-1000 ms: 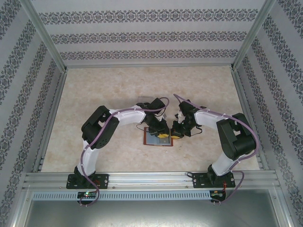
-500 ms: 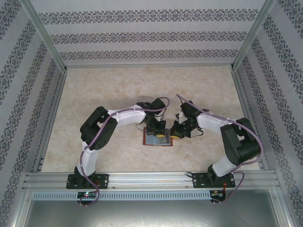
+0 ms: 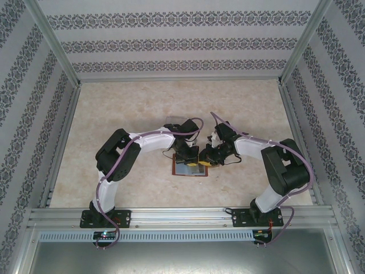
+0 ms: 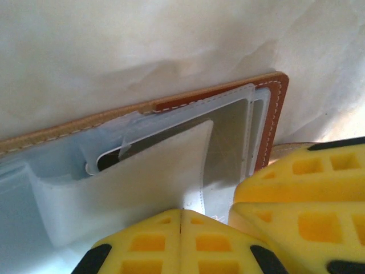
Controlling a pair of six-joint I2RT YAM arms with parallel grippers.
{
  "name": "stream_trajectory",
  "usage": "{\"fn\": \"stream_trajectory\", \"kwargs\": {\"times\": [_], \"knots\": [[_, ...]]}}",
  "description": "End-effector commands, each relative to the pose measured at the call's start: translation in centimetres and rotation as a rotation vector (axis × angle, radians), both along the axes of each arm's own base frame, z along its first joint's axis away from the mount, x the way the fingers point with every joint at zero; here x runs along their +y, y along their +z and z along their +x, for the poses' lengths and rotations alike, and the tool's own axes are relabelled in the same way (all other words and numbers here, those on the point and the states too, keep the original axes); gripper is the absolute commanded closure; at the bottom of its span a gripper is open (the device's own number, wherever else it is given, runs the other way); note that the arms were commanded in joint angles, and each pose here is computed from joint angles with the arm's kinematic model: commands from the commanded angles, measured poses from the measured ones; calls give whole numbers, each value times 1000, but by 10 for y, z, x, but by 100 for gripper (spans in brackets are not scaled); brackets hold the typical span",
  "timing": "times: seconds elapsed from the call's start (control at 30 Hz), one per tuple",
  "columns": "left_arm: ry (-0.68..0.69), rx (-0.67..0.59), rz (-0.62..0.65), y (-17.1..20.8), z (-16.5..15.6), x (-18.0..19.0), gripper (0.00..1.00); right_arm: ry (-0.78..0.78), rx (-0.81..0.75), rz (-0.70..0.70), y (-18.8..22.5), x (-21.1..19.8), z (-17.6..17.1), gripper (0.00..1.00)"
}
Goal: Take the credit cards out of the card holder
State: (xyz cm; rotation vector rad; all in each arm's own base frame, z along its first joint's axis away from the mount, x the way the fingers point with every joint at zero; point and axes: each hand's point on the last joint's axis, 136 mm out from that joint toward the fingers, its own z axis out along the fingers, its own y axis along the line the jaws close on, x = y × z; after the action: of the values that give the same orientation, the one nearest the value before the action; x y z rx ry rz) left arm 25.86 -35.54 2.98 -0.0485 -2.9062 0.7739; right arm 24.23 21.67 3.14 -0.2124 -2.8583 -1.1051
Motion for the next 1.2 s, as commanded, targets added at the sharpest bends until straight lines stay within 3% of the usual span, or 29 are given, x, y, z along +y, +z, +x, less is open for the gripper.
{"fn": "stream_trajectory", "kwargs": {"times": [0.0, 0.23, 0.47, 0.67, 1.17], "knots": [[9, -22, 9, 11, -3, 4, 100, 14, 34, 8, -10, 4, -9, 82], [21, -70, -5, 29, 2, 6, 95, 18, 64, -15, -22, 0, -14, 80], [49, -128, 68, 41, 7, 34, 94, 21, 67, -20, -22, 0, -15, 79], [53, -81, 121, 18, -1, 55, 95, 25, 69, -20, -21, 0, -15, 76], [49, 11, 114, -22, -14, 56, 98, 32, 54, 4, -9, 6, -13, 66]]}}
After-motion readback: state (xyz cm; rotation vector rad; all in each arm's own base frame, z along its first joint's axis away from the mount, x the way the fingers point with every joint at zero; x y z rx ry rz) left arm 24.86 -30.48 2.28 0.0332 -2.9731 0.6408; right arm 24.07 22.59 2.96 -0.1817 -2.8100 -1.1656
